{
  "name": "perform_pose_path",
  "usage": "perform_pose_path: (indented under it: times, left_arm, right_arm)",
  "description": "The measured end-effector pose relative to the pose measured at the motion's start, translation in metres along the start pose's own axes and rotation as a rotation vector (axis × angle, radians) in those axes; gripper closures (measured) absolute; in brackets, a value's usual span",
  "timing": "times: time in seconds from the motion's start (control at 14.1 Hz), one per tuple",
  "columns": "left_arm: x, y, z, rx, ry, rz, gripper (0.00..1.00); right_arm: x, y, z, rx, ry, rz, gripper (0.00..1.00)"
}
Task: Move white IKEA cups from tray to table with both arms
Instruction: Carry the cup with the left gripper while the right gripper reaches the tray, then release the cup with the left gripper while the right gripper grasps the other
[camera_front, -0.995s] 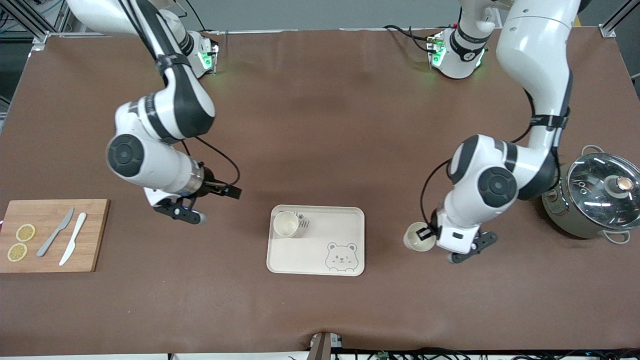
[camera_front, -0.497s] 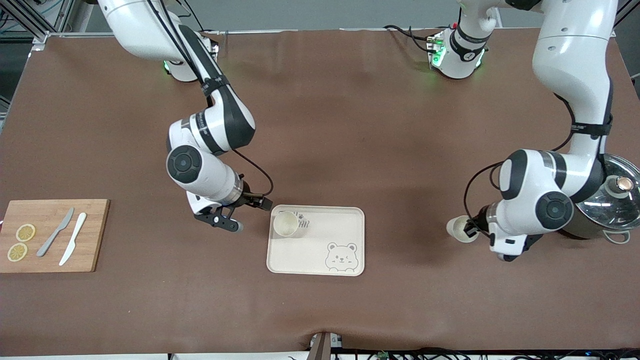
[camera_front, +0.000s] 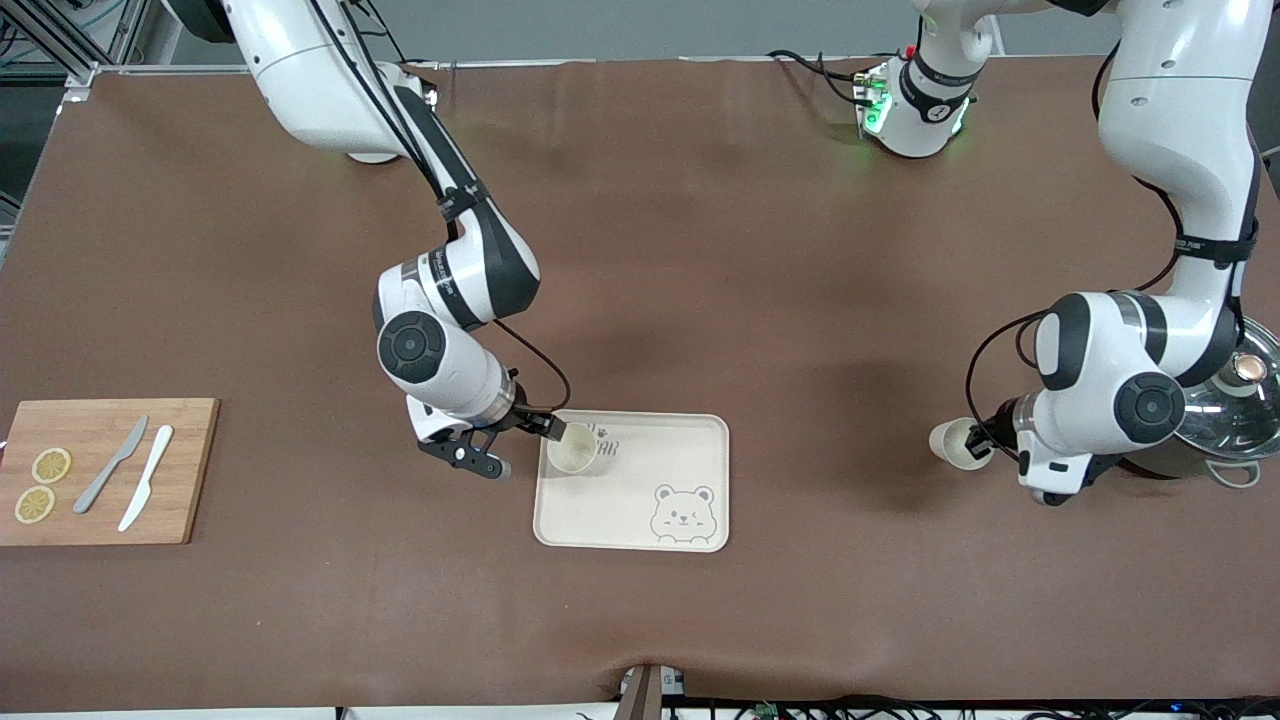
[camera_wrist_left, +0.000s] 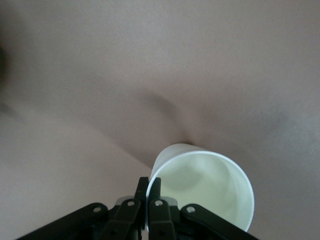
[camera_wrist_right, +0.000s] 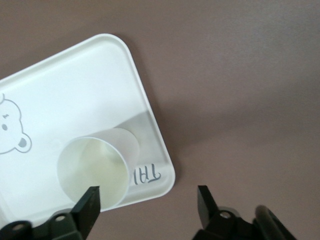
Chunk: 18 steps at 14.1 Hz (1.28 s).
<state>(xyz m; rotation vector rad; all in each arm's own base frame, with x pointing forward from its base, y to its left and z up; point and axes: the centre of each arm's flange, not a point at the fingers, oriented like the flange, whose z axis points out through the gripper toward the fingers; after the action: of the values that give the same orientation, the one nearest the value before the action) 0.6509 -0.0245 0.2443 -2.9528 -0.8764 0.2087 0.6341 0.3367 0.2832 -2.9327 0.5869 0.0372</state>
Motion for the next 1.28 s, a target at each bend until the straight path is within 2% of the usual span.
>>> perform_pose_path:
  times: [0.07,0.14,0.21,0.28,0.36,0.43,0.57,0.64,0.71,0.85,0.99,1.07,1.28]
  left_arm:
    - [-0.005,-0.001,0.006,-0.007,0.007,0.013,0.97]
    - [-0.007,-0.002,0.009,-0.013,0.019,0.025,0.97]
    - [-0.009,-0.004,0.008,-0.018,0.026,0.041,0.97]
    - [-0.01,-0.006,0.009,-0.021,0.03,0.049,0.97]
    - [-0.01,-0.007,0.009,-0.022,0.031,0.054,0.93]
    - [-0.011,-0.008,0.011,-0.019,0.028,0.055,0.83]
    - [-0.011,-0.008,0.011,-0.019,0.027,0.055,0.63]
    - [-0.011,-0.008,0.006,-0.022,0.033,0.056,0.52]
    - [-0.011,-0.008,-0.004,-0.028,0.044,0.056,0.43]
    - [-0.013,-0.01,-0.037,-0.034,0.065,0.057,0.23]
    - [-0.016,-0.014,-0.076,-0.035,0.084,0.075,0.05]
    - [-0.017,-0.016,-0.094,-0.035,0.091,0.087,0.0]
    - [-0.02,-0.02,-0.136,-0.038,0.114,0.134,0.0]
  right_arm:
    - [0.0,-0.003,0.004,0.006,0.009,0.003,0.25]
    - [-0.001,-0.005,0.009,0.012,0.018,0.002,0.25]
    - [-0.001,-0.006,0.015,0.016,0.026,0.0,0.31]
    - [-0.001,-0.007,0.02,0.017,0.03,-0.002,0.41]
    - [-0.003,-0.008,0.025,0.017,0.031,-0.004,0.53]
    - [-0.005,-0.009,0.03,0.014,0.031,-0.008,0.53]
    - [-0.01,-0.012,0.036,0.014,0.032,-0.015,0.66]
    - [-0.012,-0.014,0.039,0.014,0.033,-0.02,0.66]
    - [-0.014,-0.016,0.041,0.012,0.032,-0.023,0.74]
    - [-0.014,-0.018,0.041,0.014,0.033,-0.026,0.95]
    - [-0.011,-0.022,0.031,0.01,0.027,-0.027,0.98]
    - [-0.011,-0.025,0.023,-0.009,0.005,-0.022,0.98]
    - [-0.005,-0.025,-0.021,-0.071,-0.068,0.013,0.98]
